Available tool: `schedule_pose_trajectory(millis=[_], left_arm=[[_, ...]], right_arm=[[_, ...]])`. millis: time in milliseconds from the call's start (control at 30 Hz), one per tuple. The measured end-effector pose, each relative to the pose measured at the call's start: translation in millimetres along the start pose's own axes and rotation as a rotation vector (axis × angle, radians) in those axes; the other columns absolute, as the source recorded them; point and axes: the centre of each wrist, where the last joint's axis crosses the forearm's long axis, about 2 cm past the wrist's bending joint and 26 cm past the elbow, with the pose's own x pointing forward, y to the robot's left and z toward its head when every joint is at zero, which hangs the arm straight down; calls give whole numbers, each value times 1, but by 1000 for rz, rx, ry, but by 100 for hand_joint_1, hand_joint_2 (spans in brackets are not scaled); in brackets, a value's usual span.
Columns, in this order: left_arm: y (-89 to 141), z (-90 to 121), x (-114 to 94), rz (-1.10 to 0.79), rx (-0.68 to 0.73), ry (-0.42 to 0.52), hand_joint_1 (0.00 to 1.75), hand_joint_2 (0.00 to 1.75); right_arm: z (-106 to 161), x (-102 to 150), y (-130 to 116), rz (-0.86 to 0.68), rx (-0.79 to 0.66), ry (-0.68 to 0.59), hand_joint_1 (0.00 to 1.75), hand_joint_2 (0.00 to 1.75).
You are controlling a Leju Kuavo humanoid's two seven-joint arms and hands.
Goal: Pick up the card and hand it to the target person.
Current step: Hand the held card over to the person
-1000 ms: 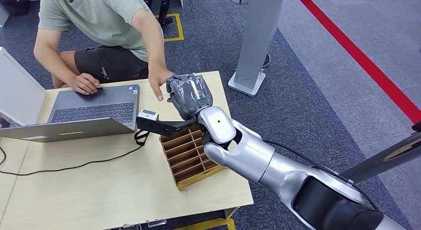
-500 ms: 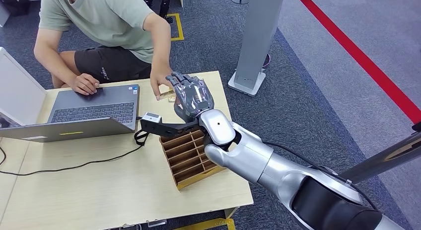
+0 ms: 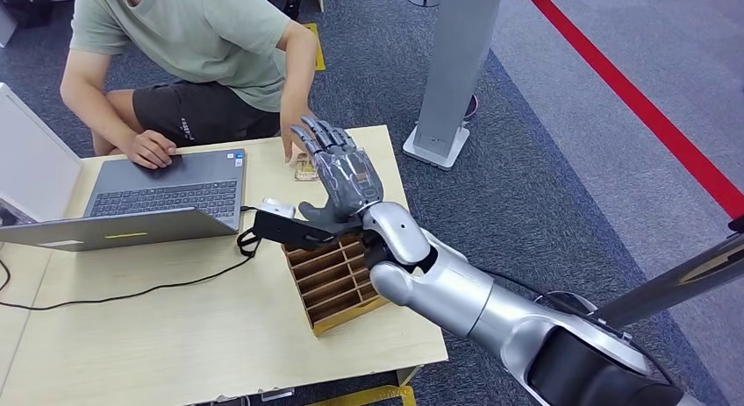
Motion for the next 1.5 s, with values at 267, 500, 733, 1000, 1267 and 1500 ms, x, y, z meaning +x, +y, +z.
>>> schedule_pose_trajectory(millis=[267, 500, 733, 1000, 1267, 1500], left_arm=[[-1, 0, -6, 34, -2, 11, 0, 0], [2, 0, -8, 52, 3, 1, 0, 0], [4, 0, -7, 62, 11, -3, 0, 0], [4, 0, -6, 62, 20, -17, 0, 0], [4, 0, -6, 67, 20, -18, 0, 0], [4, 0, -6, 71, 18, -18, 0, 0]], right_arm=[[60, -39, -2, -434, 78, -89, 0, 175], [137, -86, 24, -677, 139, -23, 0, 175], [188, -113, 56, -802, 194, 90, 0, 175], [218, -121, 90, -874, 216, 177, 0, 175], [221, -119, 98, -876, 203, 161, 0, 175], [216, -112, 94, -901, 140, 10, 0, 175]])
